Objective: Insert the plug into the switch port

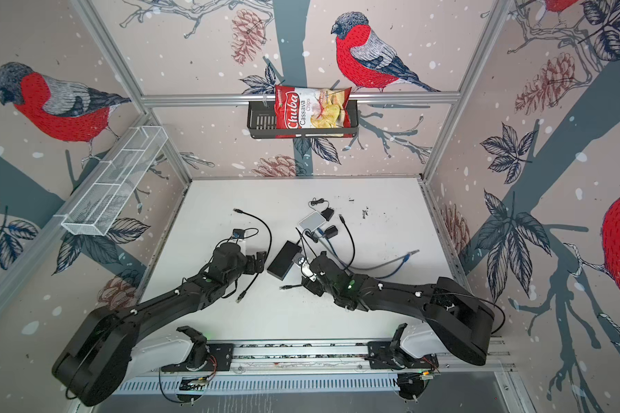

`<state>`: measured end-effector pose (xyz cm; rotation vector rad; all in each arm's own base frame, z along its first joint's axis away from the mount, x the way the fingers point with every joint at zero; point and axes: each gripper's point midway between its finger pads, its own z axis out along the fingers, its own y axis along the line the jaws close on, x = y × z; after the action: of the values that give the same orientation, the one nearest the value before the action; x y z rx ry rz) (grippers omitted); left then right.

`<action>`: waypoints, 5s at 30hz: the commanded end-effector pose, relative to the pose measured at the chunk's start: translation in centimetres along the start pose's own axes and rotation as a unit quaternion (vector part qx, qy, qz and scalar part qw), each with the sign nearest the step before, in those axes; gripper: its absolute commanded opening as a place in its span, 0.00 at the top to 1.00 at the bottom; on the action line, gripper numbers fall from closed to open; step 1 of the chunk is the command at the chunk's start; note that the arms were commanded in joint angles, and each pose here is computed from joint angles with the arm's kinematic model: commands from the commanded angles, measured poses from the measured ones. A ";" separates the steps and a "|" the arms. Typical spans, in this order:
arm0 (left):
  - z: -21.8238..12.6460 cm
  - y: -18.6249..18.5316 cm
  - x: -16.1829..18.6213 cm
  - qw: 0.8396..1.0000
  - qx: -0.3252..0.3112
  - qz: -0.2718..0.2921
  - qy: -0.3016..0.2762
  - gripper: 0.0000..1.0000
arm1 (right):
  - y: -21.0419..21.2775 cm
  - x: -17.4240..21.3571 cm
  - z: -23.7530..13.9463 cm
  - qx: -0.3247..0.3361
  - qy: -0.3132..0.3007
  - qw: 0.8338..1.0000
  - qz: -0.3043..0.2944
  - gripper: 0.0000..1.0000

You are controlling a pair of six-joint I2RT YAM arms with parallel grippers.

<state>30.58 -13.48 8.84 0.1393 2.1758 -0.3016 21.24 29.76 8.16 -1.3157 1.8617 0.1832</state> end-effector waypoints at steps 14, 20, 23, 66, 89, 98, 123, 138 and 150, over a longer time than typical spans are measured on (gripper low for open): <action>-2.6 -2.9 -3.7 0.986 0.075 0.066 -0.134 0.04 | 4.2 2.0 1.7 -0.141 0.003 0.981 -0.136 0.41; -3.2 -3.4 -4.4 0.982 0.074 0.084 -0.151 0.04 | 4.3 2.7 3.0 -0.160 0.035 0.977 -0.139 0.54; -3.5 -3.3 -4.8 0.981 0.072 0.083 -0.160 0.04 | 4.7 3.3 3.6 -0.176 0.057 0.972 -0.148 0.63; -4.3 -10.3 -3.2 0.870 0.103 0.439 -0.197 0.05 | -4.1 0.5 0.4 -0.211 0.031 0.977 0.011 0.98; -4.8 -14.9 0.5 0.727 0.209 0.603 -0.252 0.18 | -2.9 -0.2 -1.4 -0.266 0.026 0.963 0.026 0.98; -3.6 -15.7 0.5 0.723 0.213 0.605 -0.258 0.29 | -2.7 0.0 -1.4 -0.271 0.025 0.962 0.026 0.98; -1.4 -17.2 0.3 0.708 0.246 0.611 -0.255 0.52 | -2.4 -0.3 -1.9 -0.280 0.018 0.960 0.018 0.97; -0.4 -16.6 1.6 0.703 0.244 0.632 -0.215 0.60 | -2.5 -0.4 -2.0 -0.280 0.016 0.960 0.014 0.97; -0.1 -16.2 2.0 0.705 0.242 0.634 -0.206 0.76 | -2.4 -0.4 -2.1 -0.282 0.015 0.959 0.014 0.97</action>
<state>25.76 -29.15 9.92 1.6060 1.0932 -0.0724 22.55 27.61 10.13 -1.6559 1.9580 0.7308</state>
